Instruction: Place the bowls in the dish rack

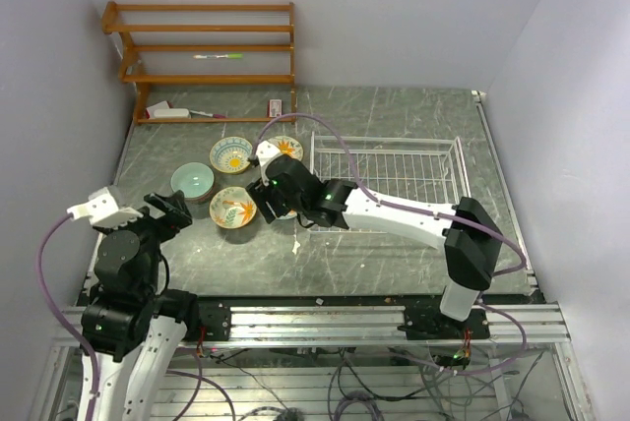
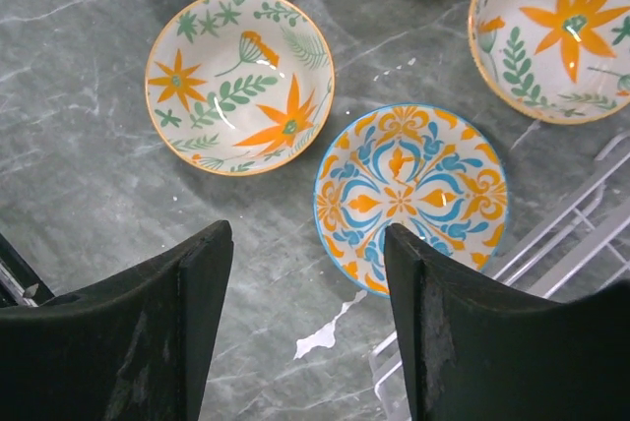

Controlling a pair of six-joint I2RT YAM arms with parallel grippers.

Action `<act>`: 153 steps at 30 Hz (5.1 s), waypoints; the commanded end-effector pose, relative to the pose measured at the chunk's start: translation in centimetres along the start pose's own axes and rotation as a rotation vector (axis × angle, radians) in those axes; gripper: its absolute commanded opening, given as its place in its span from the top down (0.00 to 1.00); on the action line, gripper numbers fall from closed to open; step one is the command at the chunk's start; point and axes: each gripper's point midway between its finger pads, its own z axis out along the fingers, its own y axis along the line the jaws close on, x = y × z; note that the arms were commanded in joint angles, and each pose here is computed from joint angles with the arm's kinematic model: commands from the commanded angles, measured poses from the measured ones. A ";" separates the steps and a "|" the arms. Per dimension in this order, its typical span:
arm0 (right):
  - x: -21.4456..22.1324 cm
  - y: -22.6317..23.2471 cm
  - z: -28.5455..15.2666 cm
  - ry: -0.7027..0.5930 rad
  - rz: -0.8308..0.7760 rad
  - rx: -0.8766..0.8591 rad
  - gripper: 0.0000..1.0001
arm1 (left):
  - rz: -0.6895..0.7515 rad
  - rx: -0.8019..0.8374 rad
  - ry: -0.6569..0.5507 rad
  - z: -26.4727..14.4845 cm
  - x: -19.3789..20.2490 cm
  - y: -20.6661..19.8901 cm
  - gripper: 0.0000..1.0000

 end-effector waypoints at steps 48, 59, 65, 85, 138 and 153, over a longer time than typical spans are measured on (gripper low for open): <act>7.0 -2.2 7.4 0.176 -0.121 0.227 1.00 | -0.091 -0.104 -0.139 -2.2 -2.9 2.4 0.05; -1.4 2.5 0.9 -0.049 -0.022 -0.074 1.00 | -0.092 -0.104 -0.141 -2.2 -3.0 2.4 0.05; -7.0 5.5 -5.5 -0.254 0.014 -0.304 1.00 | -0.092 -0.102 -0.140 -2.2 -2.9 2.3 0.05; -7.0 -13.0 -14.3 -0.593 0.474 -0.173 1.00 | -0.089 -0.086 -0.138 -2.2 -2.9 2.1 0.05; 6.2 -21.6 -4.4 -0.602 1.256 -0.303 0.90 | -0.080 -0.082 -0.131 -2.1 -2.8 2.0 0.05; 10.8 -23.7 -3.7 -0.496 1.277 -0.045 0.73 | -0.082 -0.082 -0.134 -2.2 -2.9 2.0 0.05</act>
